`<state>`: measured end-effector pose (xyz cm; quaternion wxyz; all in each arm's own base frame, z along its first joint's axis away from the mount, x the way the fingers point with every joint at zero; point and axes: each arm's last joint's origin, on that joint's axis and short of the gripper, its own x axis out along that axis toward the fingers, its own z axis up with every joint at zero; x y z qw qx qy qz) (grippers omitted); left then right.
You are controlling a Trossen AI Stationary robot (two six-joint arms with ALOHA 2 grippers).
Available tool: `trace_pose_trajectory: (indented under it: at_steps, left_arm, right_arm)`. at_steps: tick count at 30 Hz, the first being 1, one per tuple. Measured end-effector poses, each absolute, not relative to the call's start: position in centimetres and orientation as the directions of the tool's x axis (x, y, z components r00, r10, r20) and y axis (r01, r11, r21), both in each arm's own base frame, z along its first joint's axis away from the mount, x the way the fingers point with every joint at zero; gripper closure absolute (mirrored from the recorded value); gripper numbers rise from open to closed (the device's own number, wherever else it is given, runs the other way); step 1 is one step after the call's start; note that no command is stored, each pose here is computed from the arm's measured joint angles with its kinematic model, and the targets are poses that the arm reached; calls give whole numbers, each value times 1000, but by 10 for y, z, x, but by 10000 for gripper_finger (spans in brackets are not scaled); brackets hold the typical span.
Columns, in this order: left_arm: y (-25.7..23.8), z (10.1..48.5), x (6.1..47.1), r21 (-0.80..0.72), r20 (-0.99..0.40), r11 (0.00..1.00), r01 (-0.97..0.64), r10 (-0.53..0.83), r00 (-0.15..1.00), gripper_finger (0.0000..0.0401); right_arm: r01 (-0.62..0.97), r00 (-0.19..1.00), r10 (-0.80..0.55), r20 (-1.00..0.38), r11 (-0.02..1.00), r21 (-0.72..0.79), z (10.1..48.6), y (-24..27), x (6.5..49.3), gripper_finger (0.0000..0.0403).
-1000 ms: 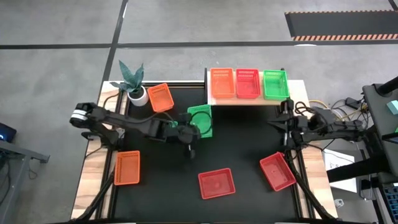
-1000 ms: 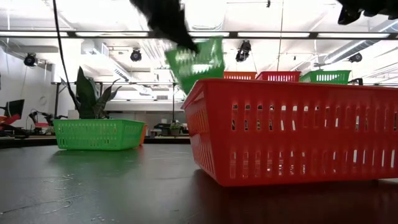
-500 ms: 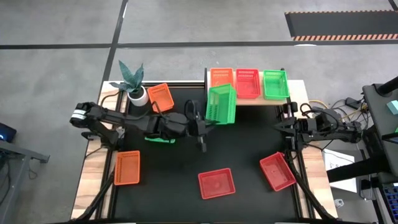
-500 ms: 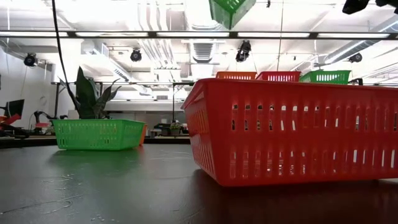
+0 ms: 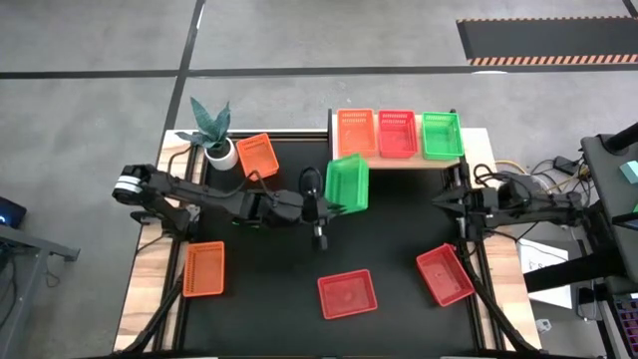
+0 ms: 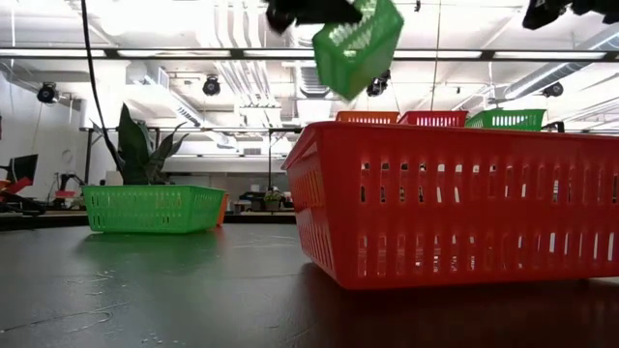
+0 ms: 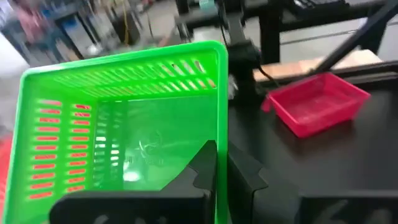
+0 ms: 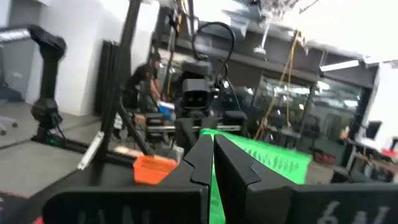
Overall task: Stack baskets on shelf by color
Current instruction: Stack the top green bin on the other green bin on the shelf
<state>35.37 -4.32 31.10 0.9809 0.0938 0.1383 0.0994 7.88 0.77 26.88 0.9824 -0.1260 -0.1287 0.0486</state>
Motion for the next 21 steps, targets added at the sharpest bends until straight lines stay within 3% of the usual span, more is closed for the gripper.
trace_pose_trajectory:
  at_steps: [8, 12, 21]
  left_arm:
    - [-51, 272, 344, 89, -354, 979, -182, 202, 913, 401]
    - [-51, 258, 340, 64, -391, 979, -193, 202, 898, 401]
    - [-50, 244, 334, 66, -459, 977, -201, 208, 864, 401]
  right_arm:
    - [-11, 994, 34, 102, 977, -214, 270, 7, 111, 394]
    - [-39, 996, 25, -83, 983, -179, 263, 10, 145, 388]
    - [-53, 942, 18, -336, 994, -95, 279, 13, 188, 304]
